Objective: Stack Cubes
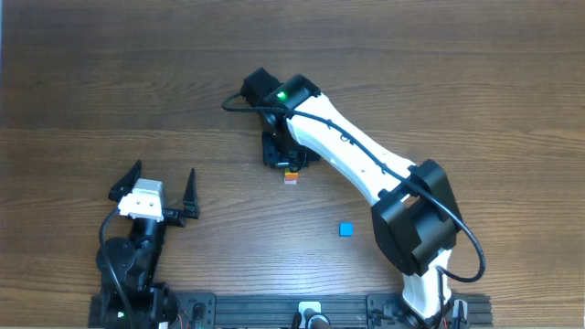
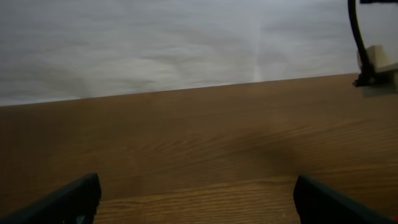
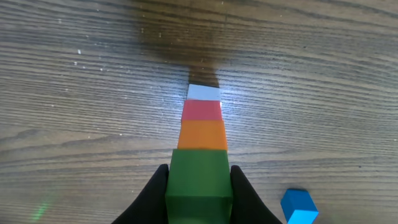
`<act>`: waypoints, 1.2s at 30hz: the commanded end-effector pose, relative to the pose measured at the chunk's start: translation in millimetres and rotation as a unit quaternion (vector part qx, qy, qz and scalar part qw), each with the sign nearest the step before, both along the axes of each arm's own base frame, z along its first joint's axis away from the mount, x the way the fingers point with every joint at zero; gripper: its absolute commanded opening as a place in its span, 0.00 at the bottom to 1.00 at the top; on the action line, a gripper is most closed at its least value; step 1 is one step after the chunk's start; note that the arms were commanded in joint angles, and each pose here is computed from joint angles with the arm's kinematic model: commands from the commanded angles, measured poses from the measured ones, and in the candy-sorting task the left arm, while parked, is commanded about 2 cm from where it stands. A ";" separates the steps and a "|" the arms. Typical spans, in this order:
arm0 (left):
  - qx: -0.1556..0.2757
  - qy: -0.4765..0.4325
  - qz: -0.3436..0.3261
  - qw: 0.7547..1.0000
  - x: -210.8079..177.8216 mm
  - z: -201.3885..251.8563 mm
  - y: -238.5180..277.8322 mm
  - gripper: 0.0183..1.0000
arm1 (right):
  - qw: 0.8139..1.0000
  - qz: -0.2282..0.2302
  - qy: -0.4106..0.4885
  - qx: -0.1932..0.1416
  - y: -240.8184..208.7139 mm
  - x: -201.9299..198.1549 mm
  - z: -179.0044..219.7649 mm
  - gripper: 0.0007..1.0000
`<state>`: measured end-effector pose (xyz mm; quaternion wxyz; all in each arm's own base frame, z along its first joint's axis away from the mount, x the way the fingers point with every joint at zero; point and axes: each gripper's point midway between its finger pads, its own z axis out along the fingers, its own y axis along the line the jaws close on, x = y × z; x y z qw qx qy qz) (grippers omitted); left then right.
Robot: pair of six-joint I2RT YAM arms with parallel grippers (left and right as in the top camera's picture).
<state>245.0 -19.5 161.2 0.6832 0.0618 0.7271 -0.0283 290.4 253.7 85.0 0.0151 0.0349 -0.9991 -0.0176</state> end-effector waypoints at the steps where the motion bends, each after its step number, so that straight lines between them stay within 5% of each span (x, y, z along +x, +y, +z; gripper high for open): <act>1: 0.009 -0.003 -0.008 1.000 -0.3 -1.3 -2.7 1.00 | 1.000 -0.002 0.006 -0.016 -3.3 -1.5 -10.6 0.01; 10: 0.008 -0.003 -0.008 1.000 -0.3 -1.3 -2.7 1.00 | 1.000 -0.002 0.009 -0.014 -2.5 -2.3 -10.6 0.07; 15: 0.009 -0.002 -0.008 1.000 -0.3 -1.4 -2.7 1.00 | 1.000 -0.002 0.009 -0.014 -2.4 -2.3 -10.6 0.45; 20: 0.009 -0.003 -0.008 1.000 -0.3 -1.3 -2.7 1.00 | 1.000 -0.002 0.009 -0.014 -2.5 -2.3 -10.7 0.65; 23: 0.008 -0.003 -0.008 1.000 -0.3 -1.3 -2.7 1.00 | 1.000 -0.002 0.009 -0.014 -2.4 -2.3 -10.9 0.99; 36: 0.009 -0.003 -0.008 1.000 -0.3 -1.3 -2.7 1.00 | 1.000 0.028 -0.006 -0.001 -0.1 -14.8 17.3 0.99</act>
